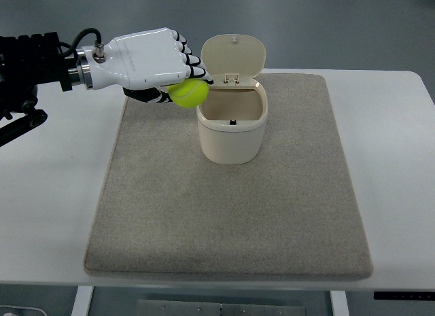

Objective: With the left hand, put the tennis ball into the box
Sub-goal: 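Lift the ball with the left hand and move it over the cream bin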

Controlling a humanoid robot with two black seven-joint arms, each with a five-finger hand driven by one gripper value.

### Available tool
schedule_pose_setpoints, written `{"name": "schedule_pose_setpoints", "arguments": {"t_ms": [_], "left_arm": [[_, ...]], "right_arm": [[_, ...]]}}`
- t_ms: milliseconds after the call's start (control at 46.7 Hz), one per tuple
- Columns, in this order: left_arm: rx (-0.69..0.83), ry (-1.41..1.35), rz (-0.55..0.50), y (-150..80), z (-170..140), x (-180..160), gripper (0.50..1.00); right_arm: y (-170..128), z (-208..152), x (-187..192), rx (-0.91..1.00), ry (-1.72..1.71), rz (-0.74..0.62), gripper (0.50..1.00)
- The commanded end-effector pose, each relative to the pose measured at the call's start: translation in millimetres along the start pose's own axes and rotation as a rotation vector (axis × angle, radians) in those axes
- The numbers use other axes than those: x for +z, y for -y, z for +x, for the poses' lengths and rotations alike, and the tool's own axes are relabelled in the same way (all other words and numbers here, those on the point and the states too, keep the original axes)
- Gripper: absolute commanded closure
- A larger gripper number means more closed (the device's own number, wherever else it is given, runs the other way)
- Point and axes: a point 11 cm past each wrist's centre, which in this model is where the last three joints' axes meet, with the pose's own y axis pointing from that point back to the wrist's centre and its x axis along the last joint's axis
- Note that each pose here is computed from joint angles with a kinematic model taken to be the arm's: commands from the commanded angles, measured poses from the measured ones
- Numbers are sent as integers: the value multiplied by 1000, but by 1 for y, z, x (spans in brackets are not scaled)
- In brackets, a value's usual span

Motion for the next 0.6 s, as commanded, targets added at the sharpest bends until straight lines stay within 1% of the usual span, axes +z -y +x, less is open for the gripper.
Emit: {"name": "schedule_pose_setpoints", "arguments": {"t_ms": [0, 321, 514, 579], "left_arm": [[-6, 30, -26, 10, -2, 8, 1000], [6, 9, -33, 32, -5, 11, 1000], [8, -3, -36, 38, -9, 14, 1000], [6, -8, -34, 39, -11, 13, 960]], "right_arm": [[0, 0, 0, 0, 0, 0, 562], [0, 0, 0, 0, 1, 0, 562], [0, 0, 0, 0, 0, 0, 562], [0, 0, -1, 0, 0, 1, 562]]}}
